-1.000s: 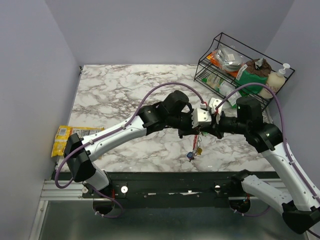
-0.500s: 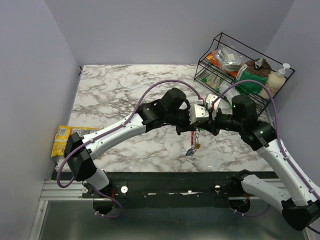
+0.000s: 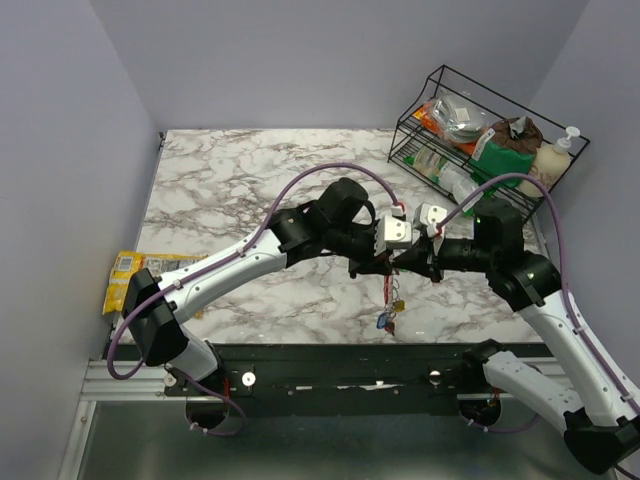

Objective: Remove the keys from the keyring
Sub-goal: Remove the key from the keyring.

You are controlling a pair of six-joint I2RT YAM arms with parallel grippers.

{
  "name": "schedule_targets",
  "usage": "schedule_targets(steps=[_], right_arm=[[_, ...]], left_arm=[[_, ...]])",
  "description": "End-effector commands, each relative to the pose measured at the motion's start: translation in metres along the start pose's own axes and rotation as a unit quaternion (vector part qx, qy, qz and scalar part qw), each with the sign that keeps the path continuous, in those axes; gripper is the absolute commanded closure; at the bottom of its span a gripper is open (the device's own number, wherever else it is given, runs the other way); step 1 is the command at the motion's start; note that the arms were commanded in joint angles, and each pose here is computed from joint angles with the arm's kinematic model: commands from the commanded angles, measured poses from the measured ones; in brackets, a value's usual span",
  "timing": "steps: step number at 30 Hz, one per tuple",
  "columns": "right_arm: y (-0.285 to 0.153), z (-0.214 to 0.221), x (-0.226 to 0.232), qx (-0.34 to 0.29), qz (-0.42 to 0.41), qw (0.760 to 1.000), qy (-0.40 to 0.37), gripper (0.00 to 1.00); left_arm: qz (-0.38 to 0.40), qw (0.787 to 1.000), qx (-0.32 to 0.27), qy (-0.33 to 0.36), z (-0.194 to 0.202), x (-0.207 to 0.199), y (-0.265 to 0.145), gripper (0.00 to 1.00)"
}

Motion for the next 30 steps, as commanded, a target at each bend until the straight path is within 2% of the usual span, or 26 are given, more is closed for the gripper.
schedule_targets(steps=[1, 5, 11, 30], right_arm=[[0.005, -0.009, -0.003, -0.037, -0.031, 0.998, -0.030, 0.99], [0.013, -0.007, -0.011, -0.029, -0.044, 0.999, 0.001, 0.99], [0.012, -0.007, -0.016, -0.047, -0.068, 0.996, 0.034, 0.99], [0.008, 0.015, -0.031, -0.054, -0.071, 0.991, 0.101, 0.99]], left_arm=[[0.064, 0.996, -0.051, 0.028, -0.024, -0.018, -0.005, 1.00], [0.068, 0.996, -0.049, 0.044, -0.024, -0.020, -0.007, 1.00], [0.094, 0.993, -0.050, 0.059, -0.023, -0.029, -0.014, 1.00], [0.116, 0.988, -0.066, 0.083, -0.027, -0.043, -0.030, 1.00]])
Point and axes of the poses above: each gripper's point midway between its finger pads, its own y axis out along the fingers, its own x axis along the line the jaws close on, z = x × y, the point moved 10 cm from there along -y, back along the fingers, and after that the axes turned 8 degrees about -y, right-handed, at the moved point
